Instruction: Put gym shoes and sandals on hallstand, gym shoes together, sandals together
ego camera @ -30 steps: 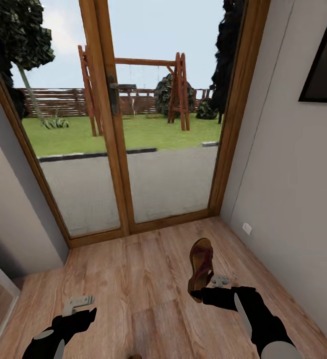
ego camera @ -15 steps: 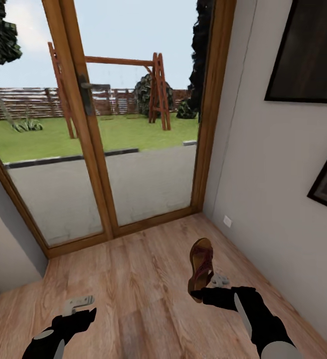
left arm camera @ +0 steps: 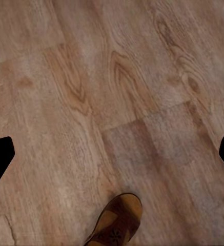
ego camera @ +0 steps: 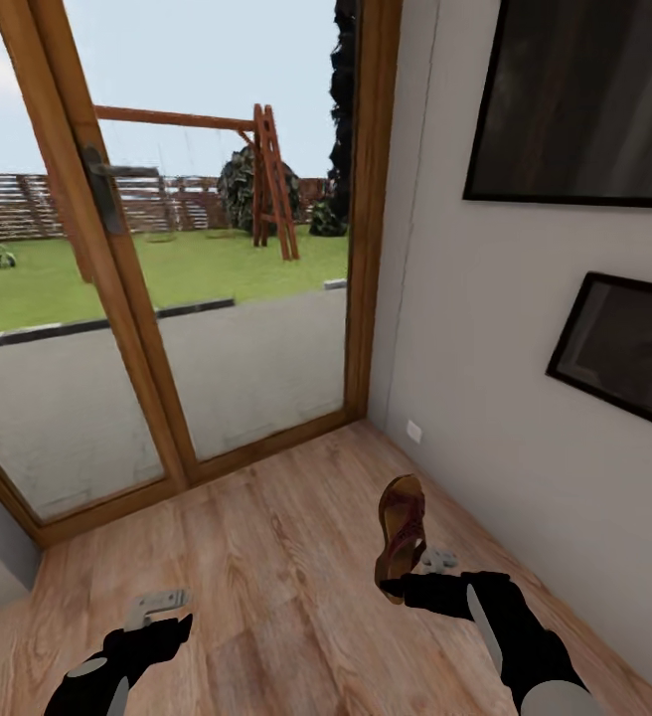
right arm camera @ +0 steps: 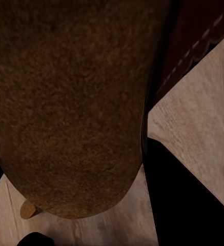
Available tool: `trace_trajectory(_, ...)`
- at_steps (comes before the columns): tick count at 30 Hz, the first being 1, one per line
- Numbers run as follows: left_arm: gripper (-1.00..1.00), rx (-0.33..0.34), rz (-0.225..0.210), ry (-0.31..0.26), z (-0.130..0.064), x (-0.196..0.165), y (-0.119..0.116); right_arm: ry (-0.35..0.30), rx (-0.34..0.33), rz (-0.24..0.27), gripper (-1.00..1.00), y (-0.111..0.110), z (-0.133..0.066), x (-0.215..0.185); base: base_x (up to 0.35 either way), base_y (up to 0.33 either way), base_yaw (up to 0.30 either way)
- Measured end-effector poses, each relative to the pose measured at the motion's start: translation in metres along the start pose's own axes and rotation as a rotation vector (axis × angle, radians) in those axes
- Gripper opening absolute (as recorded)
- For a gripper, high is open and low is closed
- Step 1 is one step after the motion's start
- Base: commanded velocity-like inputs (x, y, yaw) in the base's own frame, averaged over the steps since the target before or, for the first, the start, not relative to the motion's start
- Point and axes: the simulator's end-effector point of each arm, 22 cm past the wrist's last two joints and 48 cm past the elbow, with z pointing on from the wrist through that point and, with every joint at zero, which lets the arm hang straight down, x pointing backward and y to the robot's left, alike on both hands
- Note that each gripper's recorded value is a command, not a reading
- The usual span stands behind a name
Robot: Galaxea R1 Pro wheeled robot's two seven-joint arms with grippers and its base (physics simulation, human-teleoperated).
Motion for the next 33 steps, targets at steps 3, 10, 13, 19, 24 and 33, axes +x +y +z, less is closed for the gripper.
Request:
trace_trajectory(3,1.0,0.0,0.0,0.0,0.0,0.0,-0.0001,0.0,0.0,0.0,-1.0,0.0001,0.0,-0.0001,0.0,0.001,-0.209)
trace_trajectory(10,1.0,0.0,0.0,0.0,0.0,0.0,-0.0001,-0.001,0.0,0.002,-1.0,-0.0007,-0.0004,-0.0003,0.0,0.0,-0.043)
trace_trajectory(13,1.0,0.001,-0.001,0.0,0.0,0.0001,-0.0004,-0.001,0.0,0.002,-1.0,-0.0008,-0.0004,-0.0004,-0.075,0.0,-0.008)
trace_trajectory(19,1.0,0.0,0.0,0.0,0.0,0.0,-0.0002,-0.001,0.001,0.002,-1.0,-0.0009,-0.0004,-0.0003,-0.253,0.038,-0.002)
trace_trajectory(24,1.0,0.0,0.0,0.0,0.0,0.0001,-0.0001,-0.001,0.0,0.002,-1.0,-0.0008,-0.0004,-0.0004,-0.162,0.023,0.0)
trace_trajectory(33,1.0,-0.002,-0.001,0.0,0.0,0.0,0.0008,-0.001,0.0,0.002,-1.0,-0.0008,-0.0004,-0.0004,-0.021,0.008,0.0)
